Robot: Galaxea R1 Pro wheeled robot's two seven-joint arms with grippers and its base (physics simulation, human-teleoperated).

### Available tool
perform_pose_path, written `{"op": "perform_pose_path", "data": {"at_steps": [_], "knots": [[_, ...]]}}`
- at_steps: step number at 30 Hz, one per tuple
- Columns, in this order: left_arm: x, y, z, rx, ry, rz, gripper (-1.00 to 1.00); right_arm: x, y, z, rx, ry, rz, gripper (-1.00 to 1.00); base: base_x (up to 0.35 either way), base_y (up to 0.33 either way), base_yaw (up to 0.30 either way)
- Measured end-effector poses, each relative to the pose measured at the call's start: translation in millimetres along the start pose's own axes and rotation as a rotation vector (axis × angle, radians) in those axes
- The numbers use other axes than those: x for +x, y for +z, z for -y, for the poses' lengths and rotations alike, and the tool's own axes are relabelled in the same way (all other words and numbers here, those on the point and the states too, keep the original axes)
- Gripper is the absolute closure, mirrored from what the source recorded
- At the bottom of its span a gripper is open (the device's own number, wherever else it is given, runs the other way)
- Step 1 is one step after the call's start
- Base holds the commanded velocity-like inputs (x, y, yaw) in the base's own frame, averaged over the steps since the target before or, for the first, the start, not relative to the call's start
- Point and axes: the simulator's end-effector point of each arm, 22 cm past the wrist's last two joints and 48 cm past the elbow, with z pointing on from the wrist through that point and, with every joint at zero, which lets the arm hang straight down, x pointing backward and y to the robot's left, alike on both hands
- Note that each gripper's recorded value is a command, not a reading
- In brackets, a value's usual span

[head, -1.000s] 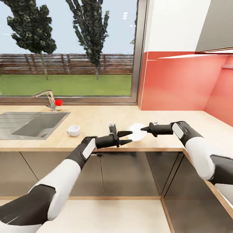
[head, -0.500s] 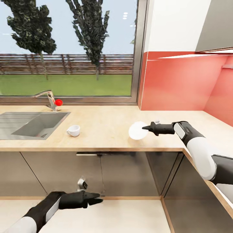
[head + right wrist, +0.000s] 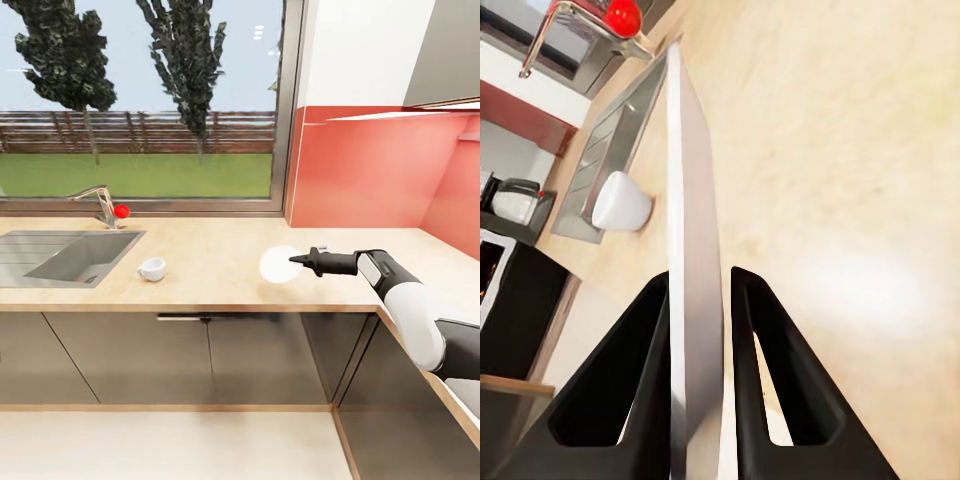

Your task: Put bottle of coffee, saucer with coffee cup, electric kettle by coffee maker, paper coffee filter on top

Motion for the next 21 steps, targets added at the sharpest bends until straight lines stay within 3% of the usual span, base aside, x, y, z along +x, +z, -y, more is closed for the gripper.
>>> {"op": "perform_pose_path", "data": {"at_steps": [5,9,15,21], "knots": [[6,-18.8,-28,-0.082,-0.050,0.068,-1.00,0,0.6,-1,-0.002,0.000,0.000,1.00,0.000,0.000,0.203],[1,-31.9,-40,-0.129,-0.057,0.092,-1.00,0,0.8,-1,-0.003,0.000,-0.001,1.00,0.000,0.000,0.257],[-9,-44.2,-44,-0.135,-0.076,0.160,-1.00,1,1.6,-2,-0.004,0.000,-0.002,1.00,0.000,0.000,0.267],[-11,-45.7,-44,-0.132,-0.084,0.180,-1.00,2,3.5,-3,-0.005,0.000,-0.004,1.00,-0.012,0.000,0.246]]}}
